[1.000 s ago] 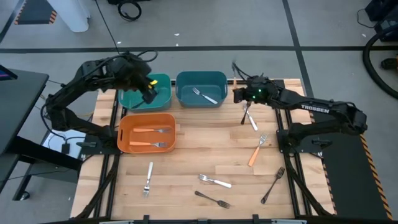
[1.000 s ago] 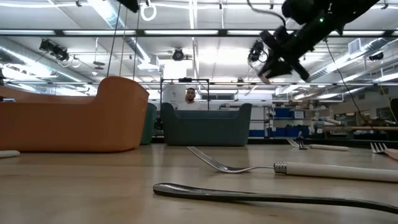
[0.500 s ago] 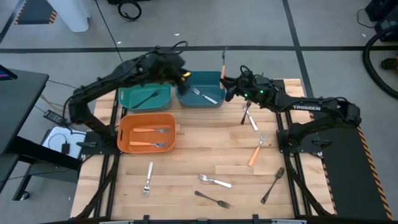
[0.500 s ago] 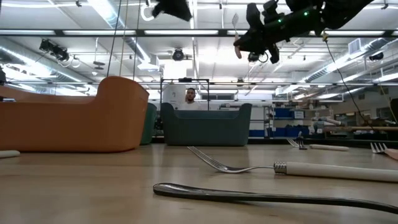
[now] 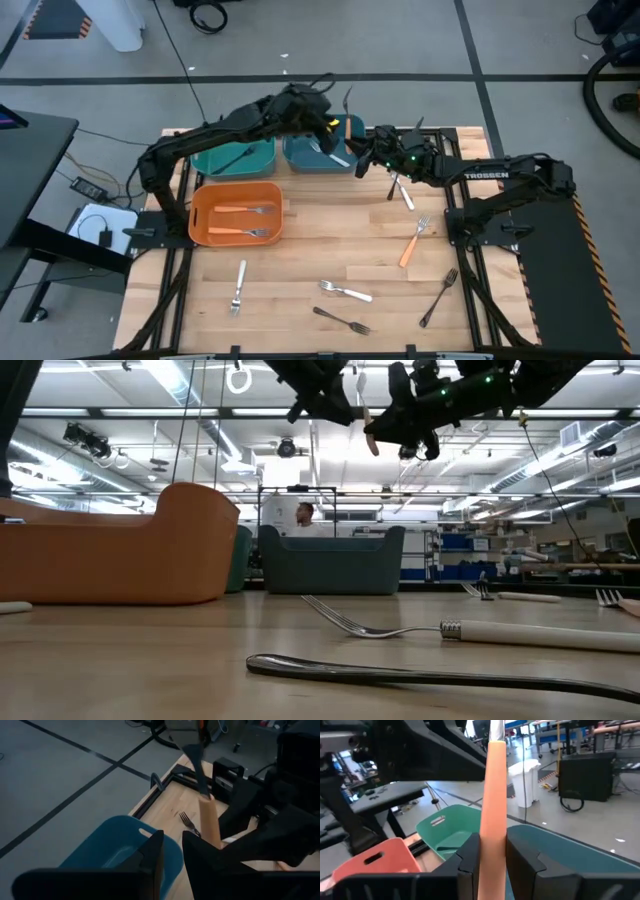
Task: Sort silverware by color (type)
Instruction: Put the orange fork into the orange bin
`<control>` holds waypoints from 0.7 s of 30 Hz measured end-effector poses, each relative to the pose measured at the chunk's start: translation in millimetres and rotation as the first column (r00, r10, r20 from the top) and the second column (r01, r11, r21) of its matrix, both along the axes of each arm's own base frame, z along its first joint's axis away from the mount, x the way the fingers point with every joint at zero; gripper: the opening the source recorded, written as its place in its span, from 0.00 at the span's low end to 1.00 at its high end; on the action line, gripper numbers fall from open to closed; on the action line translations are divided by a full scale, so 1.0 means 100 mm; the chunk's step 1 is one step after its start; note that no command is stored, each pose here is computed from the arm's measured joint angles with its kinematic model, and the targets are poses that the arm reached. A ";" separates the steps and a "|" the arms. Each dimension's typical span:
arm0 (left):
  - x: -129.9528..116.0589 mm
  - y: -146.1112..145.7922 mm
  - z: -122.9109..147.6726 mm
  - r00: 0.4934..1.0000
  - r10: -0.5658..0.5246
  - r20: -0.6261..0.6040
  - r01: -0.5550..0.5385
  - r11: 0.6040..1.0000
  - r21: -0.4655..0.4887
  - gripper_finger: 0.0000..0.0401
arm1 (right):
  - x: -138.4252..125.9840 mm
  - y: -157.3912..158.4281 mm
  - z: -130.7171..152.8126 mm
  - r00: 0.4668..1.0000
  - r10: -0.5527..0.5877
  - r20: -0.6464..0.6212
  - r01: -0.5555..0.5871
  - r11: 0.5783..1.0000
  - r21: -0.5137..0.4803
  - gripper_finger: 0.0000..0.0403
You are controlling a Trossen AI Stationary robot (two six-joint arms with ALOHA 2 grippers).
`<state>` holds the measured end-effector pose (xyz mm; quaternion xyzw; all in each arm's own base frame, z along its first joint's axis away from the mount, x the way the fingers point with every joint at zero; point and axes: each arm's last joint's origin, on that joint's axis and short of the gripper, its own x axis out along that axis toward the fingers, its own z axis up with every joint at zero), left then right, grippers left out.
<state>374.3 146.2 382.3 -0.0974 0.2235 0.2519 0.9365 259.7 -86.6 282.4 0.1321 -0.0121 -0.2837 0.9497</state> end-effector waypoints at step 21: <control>0.08 0.05 0.06 0.983 -0.042 0.177 0.060 0.993 -0.098 0.20 | -0.01 0.01 -0.03 0.997 -0.059 -0.054 0.058 0.998 -0.026 0.20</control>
